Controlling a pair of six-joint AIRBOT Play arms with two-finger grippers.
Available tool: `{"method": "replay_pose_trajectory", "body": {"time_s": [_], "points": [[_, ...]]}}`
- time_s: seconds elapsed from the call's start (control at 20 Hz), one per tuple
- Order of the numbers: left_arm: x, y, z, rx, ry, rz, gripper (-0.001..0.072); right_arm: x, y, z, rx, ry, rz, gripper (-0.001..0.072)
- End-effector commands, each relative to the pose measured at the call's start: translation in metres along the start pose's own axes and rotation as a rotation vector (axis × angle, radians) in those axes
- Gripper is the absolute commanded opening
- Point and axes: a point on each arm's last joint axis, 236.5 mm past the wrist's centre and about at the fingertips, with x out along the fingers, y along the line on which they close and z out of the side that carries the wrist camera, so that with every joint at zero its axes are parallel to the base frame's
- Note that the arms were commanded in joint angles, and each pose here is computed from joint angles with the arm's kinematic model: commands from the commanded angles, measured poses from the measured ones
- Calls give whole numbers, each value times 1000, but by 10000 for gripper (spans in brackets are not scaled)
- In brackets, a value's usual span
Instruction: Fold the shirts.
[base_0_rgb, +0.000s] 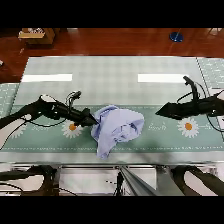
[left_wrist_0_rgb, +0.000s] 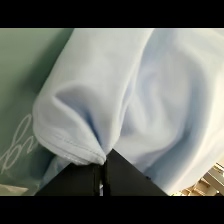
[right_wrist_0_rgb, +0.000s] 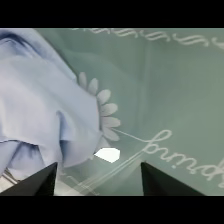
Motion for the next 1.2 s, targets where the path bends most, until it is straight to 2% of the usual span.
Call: {"method": "replay_pose_trajectory", "body": {"time_s": [0.0,0.15,0.35,0.6,0.65,0.75,0.8,0.95,1.15], "points": [[0,-2,-3,2,14,-9,20,20,16,-15,52,-3,137,594],[0,-2,-3,2,15,-9,20,28,23,-18,35,4,149,592],[0,-2,-3,2,15,-9,20,59,49,-27,-92,40,118,592],[0,-2,-3,3,15,-9,20,93,49,-37,-73,94,56,575],[0,-2,-3,6,15,-10,20,100,46,-41,-62,117,47,501],[0,-2,-3,13,15,-10,20,109,43,-45,-52,140,43,161],[0,-3,-3,13,15,-10,20,109,43,-45,-48,141,44,27],[-7,-13,-1,62,-4,-17,18,97,57,-44,-107,143,62,26],[-66,-72,14,241,-115,-68,18,40,89,-33,-348,95,5,26]]}}
